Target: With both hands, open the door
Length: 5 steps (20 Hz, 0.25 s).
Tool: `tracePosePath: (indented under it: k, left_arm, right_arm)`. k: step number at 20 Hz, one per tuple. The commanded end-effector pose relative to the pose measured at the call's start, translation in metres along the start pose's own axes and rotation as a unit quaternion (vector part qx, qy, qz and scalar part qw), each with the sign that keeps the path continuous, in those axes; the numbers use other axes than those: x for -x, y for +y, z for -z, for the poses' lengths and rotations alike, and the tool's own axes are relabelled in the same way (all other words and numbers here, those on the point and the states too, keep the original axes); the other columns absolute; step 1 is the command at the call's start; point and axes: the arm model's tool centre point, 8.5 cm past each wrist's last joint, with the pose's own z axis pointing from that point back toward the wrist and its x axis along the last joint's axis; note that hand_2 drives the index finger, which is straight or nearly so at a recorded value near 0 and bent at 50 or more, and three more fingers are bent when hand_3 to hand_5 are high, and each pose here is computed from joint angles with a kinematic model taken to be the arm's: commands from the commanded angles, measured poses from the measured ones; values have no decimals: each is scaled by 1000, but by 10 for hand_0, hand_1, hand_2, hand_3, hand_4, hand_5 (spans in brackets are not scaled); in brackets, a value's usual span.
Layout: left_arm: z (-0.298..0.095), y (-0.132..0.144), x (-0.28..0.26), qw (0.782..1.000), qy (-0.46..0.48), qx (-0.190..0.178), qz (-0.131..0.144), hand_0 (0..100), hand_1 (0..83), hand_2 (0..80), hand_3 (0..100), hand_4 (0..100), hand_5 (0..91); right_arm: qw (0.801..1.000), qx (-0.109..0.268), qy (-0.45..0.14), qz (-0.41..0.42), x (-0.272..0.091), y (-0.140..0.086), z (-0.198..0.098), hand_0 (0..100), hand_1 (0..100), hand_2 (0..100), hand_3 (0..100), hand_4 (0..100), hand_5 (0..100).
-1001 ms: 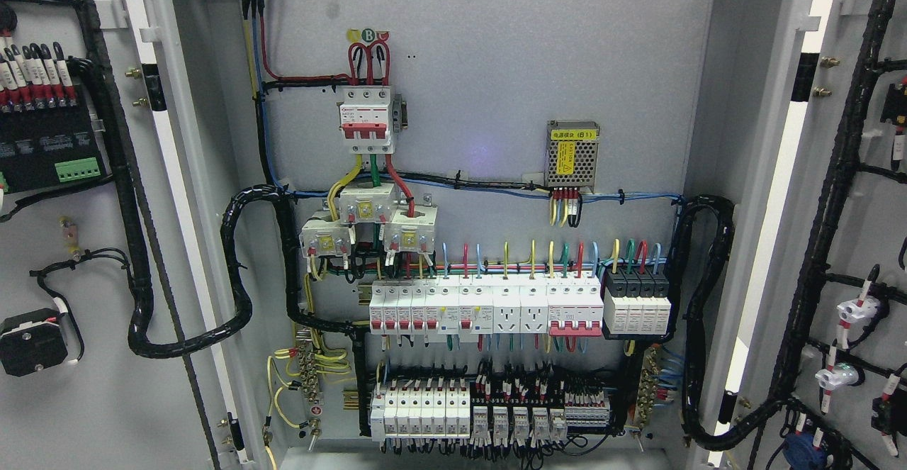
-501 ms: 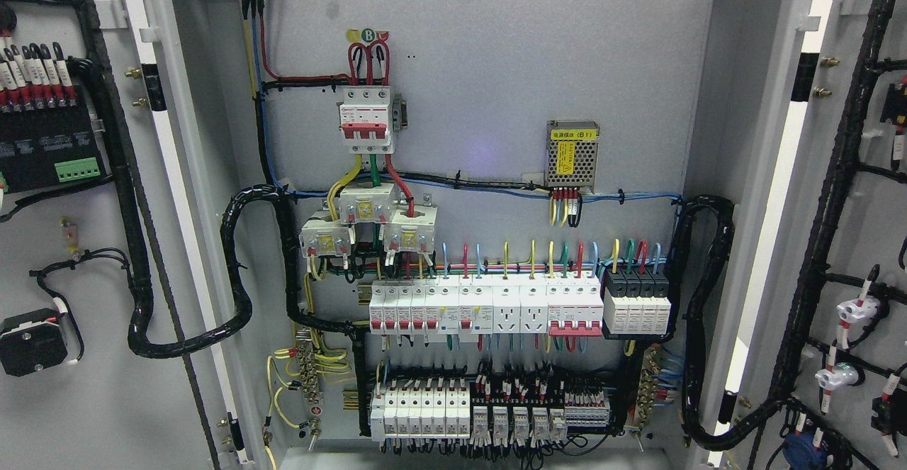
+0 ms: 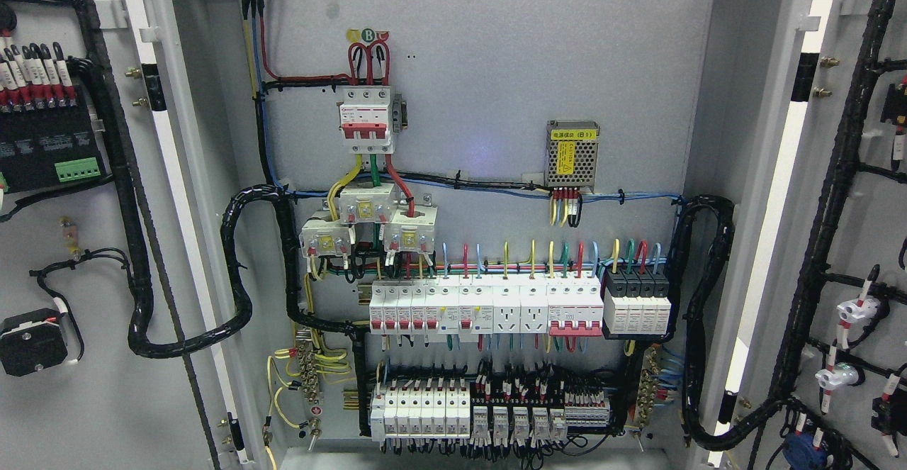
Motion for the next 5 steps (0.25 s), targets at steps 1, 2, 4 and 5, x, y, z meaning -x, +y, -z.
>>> tracePosePath:
  k: [1, 2, 4, 5]
  left_arm:
    - [2, -10, -11, 1000, -19, 7, 2, 0, 0, 0, 0, 42, 0]
    - [2, -10, -14, 1000, -22, 6, 1, 0, 0, 0, 0, 42, 0]
    - [2, -9, -20, 1000, -27, 6, 0, 0, 0, 0, 0, 42, 0]
    - [2, -9, -20, 1000, -27, 6, 0, 0, 0, 0, 0, 42, 0]
  right_arm:
    - [1000, -3, 11, -5, 8, 5, -1, 0, 0, 0, 0, 0, 0]
    - [1000, -3, 10, -5, 7, 5, -1, 0, 0, 0, 0, 0, 0]
    - [1000, -3, 11, -5, 8, 5, -1, 0, 0, 0, 0, 0, 0]
    - [1000, -3, 11, -5, 8, 5, -1, 0, 0, 0, 0, 0, 0]
